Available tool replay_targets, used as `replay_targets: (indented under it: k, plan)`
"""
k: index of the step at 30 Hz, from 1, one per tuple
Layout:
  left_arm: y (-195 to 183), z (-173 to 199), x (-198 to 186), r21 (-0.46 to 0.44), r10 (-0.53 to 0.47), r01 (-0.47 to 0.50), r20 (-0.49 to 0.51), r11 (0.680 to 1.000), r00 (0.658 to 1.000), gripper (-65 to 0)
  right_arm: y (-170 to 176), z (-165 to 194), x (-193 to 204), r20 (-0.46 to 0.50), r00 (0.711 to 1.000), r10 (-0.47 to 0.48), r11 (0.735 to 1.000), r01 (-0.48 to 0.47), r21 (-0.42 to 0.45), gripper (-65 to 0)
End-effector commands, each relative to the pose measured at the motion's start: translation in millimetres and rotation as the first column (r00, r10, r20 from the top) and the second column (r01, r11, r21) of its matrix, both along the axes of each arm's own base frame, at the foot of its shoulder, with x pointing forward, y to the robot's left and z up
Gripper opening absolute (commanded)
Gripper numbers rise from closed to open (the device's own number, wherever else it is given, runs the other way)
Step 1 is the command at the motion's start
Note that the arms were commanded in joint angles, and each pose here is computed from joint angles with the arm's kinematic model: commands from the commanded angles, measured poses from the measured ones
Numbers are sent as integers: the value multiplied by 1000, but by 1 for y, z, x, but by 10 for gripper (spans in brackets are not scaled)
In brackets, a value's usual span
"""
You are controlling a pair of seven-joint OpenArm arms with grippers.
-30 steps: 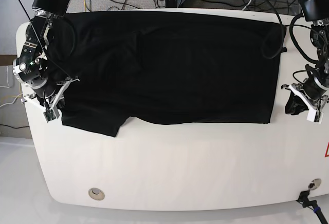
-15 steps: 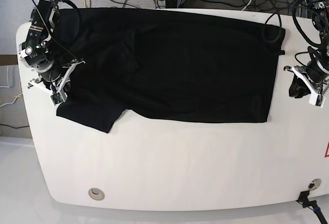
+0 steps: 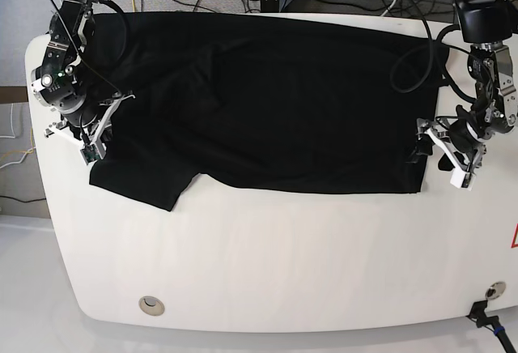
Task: Fold the T-shirt properly
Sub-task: 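Move the left gripper inward along the shirt side and regrasp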
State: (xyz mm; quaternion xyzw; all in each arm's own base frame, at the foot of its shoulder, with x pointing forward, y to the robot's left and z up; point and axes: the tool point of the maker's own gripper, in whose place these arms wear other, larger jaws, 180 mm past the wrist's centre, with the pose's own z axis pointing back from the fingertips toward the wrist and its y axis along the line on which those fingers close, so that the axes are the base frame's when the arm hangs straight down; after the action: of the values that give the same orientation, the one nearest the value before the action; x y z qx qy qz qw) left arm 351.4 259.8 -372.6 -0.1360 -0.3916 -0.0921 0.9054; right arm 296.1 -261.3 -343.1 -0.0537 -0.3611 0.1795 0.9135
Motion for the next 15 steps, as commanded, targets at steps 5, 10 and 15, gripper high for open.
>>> replay_targets:
  k: [5,10,15]
  plan:
    - [-18,8,10,-20,-43,44,38,999,998,-98,-2,13,9,49,999,8,1000,-8,-5,-650]
    - [-27,6,17,6,-57,56,42,998,998,-98,-2,13,9,49,999,8,1000,-8,-4,-650]
    - [-38,-5,16,35,-69,68,22,997,997,-98,-2,13,9,49,999,8,1000,-8,-4,-650]
